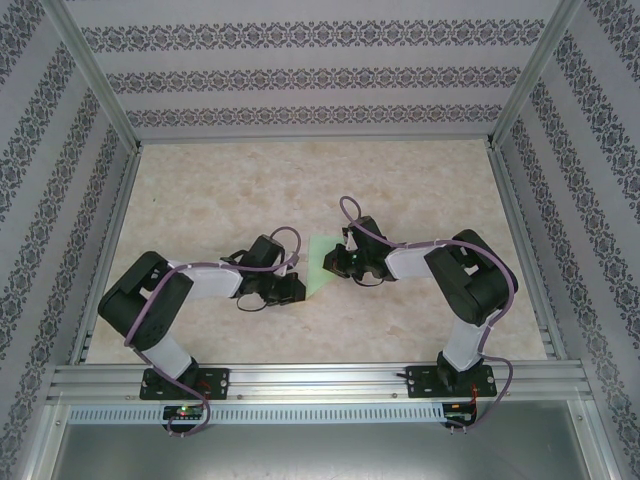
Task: Fold a paper plane with a square sheet of paper (pick it up from the middle)
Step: Third fold the triangle at the center of the table.
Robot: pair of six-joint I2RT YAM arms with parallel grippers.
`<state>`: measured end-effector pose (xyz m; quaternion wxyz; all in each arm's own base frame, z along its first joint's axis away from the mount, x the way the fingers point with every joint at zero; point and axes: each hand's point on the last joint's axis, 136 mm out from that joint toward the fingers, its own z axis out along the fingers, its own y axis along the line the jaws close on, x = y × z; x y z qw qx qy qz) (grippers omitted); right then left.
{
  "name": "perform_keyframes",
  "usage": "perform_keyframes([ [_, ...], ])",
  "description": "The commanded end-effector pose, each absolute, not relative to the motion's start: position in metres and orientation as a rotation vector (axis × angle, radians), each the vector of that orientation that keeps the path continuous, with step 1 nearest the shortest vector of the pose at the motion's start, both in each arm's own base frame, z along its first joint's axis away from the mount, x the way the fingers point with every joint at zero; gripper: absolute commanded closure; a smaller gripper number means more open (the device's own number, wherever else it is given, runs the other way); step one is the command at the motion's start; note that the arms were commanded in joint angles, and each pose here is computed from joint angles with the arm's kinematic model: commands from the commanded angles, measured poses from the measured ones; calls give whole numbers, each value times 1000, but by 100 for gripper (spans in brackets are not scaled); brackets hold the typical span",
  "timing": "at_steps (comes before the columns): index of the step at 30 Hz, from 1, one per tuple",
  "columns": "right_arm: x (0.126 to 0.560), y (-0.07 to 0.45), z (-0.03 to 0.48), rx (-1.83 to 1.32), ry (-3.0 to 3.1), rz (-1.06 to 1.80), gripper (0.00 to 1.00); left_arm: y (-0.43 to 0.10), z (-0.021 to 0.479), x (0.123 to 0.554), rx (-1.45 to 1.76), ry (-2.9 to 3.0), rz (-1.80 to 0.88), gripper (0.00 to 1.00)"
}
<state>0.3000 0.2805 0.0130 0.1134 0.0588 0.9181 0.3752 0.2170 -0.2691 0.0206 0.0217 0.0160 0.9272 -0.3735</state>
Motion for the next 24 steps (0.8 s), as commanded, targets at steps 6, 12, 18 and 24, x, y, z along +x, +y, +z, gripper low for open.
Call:
perform_keyframes([
  [6,288,263,-20,221,2799,946,93,-287,78,249,105,2710,-1240,86],
  [12,287,263,-19,231,2791,957,93,-301,69,269,83,2698,-1256,86],
  [18,289,266,-15,237,2776,987,92,-299,40,272,44,2779,-1189,86],
  [24,300,278,18,202,2701,1086,90,-280,-6,256,-34,2934,-1043,89],
])
